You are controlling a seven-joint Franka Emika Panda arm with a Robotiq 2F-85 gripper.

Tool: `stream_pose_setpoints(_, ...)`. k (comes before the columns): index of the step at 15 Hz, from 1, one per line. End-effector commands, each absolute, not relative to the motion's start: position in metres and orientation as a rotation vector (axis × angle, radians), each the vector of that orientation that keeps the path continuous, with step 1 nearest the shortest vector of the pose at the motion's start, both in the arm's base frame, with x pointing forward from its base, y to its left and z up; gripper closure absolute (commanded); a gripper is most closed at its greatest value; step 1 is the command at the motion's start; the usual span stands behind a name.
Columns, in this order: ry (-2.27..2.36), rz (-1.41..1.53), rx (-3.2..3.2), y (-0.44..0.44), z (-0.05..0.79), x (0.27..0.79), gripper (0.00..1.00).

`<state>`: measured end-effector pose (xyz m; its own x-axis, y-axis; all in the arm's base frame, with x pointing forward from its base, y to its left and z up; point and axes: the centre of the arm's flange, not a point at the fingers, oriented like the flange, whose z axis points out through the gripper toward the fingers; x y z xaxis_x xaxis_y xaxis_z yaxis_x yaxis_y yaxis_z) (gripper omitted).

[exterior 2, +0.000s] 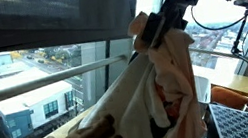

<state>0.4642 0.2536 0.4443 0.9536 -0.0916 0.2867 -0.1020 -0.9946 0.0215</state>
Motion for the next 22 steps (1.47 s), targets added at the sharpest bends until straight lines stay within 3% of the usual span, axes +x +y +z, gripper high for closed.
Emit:
stream_pose_setpoints(1,-0.304,0.589,3.007,0.208,0.52,0.427,0.95)
stream_pose_setpoints(9,-0.582,0.772,2.872,0.113,0.665,0.374,0.95)
stream_pose_setpoints(14,-0.672,0.879,2.782,0.093,0.734,0.374,0.95)
stream_pose_setpoints(22,-0.708,0.763,2.754,0.024,0.631,0.502,0.95)
